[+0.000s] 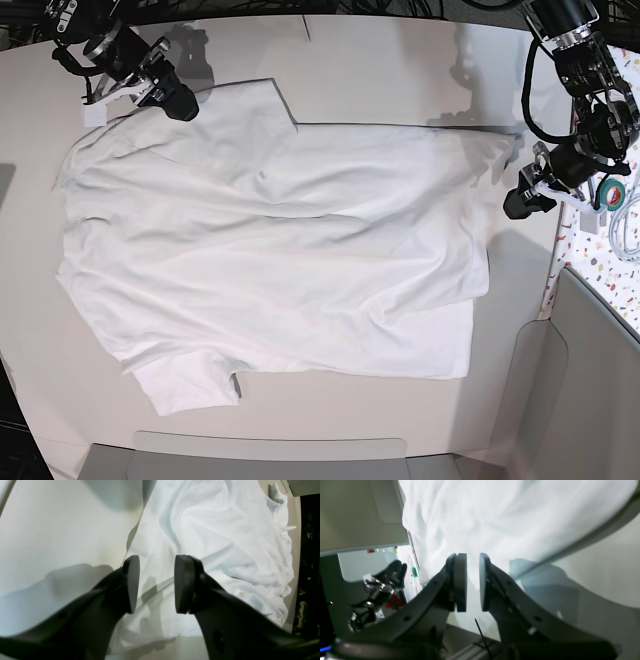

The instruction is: Layout the t-shirt on the table in an organized manner, then fold the t-shirt properly

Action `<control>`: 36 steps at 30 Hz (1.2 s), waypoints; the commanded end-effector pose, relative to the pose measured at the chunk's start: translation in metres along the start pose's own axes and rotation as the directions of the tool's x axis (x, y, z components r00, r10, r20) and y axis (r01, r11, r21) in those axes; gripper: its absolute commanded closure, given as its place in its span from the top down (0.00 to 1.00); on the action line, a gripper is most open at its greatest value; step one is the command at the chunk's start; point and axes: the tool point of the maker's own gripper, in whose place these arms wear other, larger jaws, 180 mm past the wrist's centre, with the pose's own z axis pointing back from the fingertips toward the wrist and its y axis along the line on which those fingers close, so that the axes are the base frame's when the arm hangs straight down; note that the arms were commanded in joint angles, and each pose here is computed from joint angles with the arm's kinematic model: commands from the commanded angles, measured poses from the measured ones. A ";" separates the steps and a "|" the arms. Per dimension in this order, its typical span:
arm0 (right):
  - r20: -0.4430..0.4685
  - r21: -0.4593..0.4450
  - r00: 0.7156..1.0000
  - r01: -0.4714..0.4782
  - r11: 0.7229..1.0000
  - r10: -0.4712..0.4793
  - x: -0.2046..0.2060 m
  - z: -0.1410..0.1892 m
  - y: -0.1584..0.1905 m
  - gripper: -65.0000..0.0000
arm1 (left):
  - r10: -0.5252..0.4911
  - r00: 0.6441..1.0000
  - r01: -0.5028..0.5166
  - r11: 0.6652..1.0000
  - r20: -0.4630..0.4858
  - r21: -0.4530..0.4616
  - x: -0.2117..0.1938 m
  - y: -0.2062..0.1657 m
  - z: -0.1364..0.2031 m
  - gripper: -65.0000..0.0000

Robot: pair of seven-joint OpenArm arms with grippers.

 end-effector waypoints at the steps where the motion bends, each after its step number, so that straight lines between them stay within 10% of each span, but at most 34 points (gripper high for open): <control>1: 0.003 0.012 1.000 -0.009 1.000 0.009 0.000 0.002 0.004 0.12 | -0.024 0.999 0.024 1.000 0.030 -0.007 0.011 -0.004 0.005 0.34; 10: -0.010 -0.037 1.000 -0.005 0.999 0.005 -0.007 -0.002 -0.005 0.38 | -0.019 1.000 0.019 1.000 0.020 0.000 0.006 0.000 0.006 0.34; 24: -0.145 -0.070 0.969 0.190 0.979 -0.199 -0.051 -0.031 -0.048 0.38 | -0.017 1.000 0.017 1.000 0.014 0.003 0.004 0.001 0.006 0.34; 36: -0.124 -0.094 0.981 0.140 0.986 -0.151 -0.052 -0.010 -0.042 0.38 | -0.011 1.000 0.011 1.000 -0.007 0.017 -0.005 0.007 0.007 0.34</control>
